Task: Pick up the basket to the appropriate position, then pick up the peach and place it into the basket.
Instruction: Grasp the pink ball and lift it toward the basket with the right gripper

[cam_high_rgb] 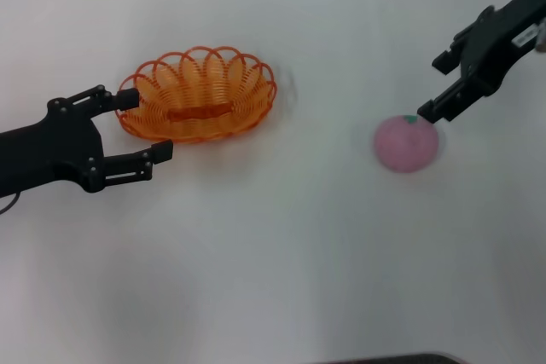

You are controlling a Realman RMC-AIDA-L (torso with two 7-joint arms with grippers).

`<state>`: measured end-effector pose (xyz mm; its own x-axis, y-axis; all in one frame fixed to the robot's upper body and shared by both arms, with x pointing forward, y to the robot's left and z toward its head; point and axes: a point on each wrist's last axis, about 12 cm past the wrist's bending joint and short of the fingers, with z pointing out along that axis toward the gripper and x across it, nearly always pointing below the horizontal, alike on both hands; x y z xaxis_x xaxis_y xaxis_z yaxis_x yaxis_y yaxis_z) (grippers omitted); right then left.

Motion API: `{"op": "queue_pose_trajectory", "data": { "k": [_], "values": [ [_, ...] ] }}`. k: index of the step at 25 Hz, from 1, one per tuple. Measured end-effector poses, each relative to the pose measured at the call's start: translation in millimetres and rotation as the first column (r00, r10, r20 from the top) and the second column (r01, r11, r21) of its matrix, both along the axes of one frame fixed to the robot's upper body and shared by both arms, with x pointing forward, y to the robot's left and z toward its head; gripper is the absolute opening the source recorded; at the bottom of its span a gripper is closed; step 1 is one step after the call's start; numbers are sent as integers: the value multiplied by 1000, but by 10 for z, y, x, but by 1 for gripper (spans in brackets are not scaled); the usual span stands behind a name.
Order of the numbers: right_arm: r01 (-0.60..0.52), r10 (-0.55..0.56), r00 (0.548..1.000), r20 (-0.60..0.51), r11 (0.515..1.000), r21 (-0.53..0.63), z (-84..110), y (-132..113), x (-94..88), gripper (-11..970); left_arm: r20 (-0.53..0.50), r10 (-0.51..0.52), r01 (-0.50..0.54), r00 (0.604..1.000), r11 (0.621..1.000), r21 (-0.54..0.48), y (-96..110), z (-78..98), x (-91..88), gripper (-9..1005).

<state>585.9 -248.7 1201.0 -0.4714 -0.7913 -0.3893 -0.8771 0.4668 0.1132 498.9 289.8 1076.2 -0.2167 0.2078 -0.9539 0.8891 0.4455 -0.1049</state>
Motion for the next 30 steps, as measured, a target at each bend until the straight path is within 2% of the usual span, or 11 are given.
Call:
{"op": "queue_pose_trajectory", "data": {
  "k": [9, 15, 20, 30],
  "values": [
    [2, -4, 999, -34, 998, -69, -481, 141, 47, 856, -20, 8, -8, 1000, 1000, -14, -16, -40, -9, 884],
    [-27, 23, 998, -51, 996, -82, -671, 241, 57, 845, -27, 11, -11, 1000, 1000, -16, -15, -40, -6, 884],
    [-42, 37, 997, -63, 996, -77, -702, 264, 31, 666, -30, 11, -11, 1000, 1000, -17, -16, -40, -5, 883],
    [-34, 29, 997, -66, 997, -75, -699, 245, 25, 451, -32, 1, -2, 999, 1000, -24, -24, -36, -15, 883]
  ]
}}
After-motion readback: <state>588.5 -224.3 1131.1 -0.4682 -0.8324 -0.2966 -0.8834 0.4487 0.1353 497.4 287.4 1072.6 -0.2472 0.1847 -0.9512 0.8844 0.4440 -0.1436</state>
